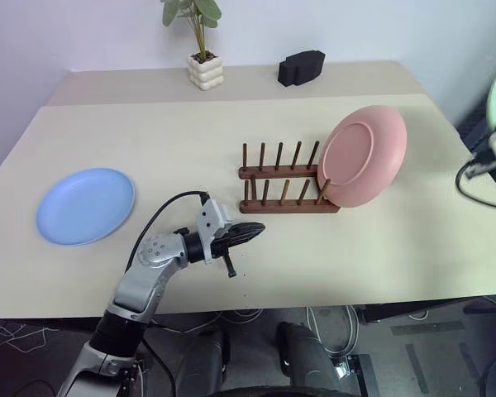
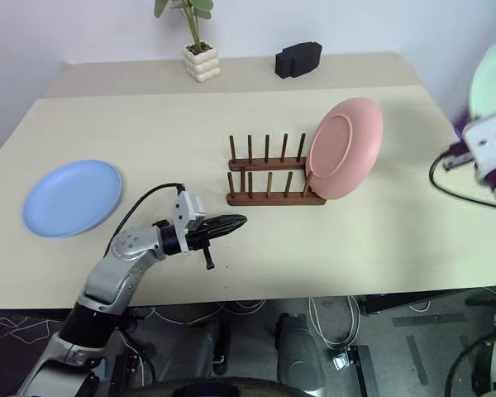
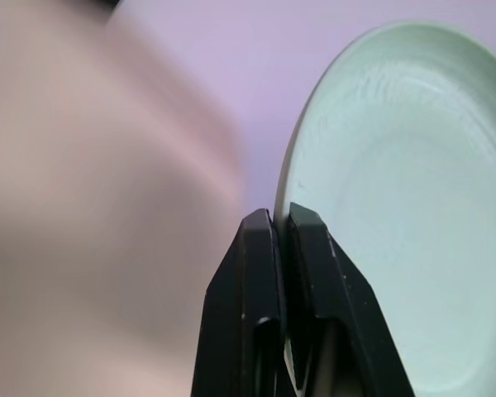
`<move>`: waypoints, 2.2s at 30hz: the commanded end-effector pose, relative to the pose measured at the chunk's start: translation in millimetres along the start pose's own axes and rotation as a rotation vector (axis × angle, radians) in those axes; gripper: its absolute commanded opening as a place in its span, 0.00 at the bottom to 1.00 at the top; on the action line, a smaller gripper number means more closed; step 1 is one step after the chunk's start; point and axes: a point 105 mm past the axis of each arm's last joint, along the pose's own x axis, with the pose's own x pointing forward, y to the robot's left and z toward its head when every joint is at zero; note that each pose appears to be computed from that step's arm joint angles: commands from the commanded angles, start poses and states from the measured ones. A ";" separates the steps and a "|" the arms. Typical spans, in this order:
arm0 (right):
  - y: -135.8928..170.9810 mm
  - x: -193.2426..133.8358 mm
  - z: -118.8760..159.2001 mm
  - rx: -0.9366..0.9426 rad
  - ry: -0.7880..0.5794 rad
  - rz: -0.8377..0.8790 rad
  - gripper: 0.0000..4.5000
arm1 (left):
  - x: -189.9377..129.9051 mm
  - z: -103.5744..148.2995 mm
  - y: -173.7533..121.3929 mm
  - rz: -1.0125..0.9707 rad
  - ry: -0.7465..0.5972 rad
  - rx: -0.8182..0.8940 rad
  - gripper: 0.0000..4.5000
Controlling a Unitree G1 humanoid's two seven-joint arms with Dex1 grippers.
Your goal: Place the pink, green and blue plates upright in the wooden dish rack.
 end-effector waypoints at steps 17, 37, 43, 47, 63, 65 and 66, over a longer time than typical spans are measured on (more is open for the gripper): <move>95.0 -69.0 251.5 1.186 -0.766 0.979 0.01 | -22.4 11.9 12.8 0.109 -0.020 0.034 0.00; 129.4 -36.4 187.7 1.751 -0.285 0.801 0.01 | -21.2 12.4 13.4 0.085 -0.029 0.042 0.00; 132.7 -33.2 182.7 1.768 -0.254 0.789 0.01 | -18.8 16.3 12.8 0.084 -0.035 0.046 0.00; 138.1 -30.6 175.7 1.786 -0.211 0.780 0.01 | -18.2 18.3 12.9 0.084 -0.038 0.047 0.00; 140.3 -27.5 169.7 1.784 -0.190 0.761 0.63 | -18.7 17.5 12.1 0.085 -0.034 0.046 0.00; 138.7 -27.1 169.6 1.772 -0.195 0.753 0.85 | -18.9 16.7 12.0 0.085 -0.034 0.045 0.00; 137.3 -26.9 169.9 1.761 -0.201 0.750 0.85 | -19.1 16.4 12.0 0.085 -0.034 0.044 0.00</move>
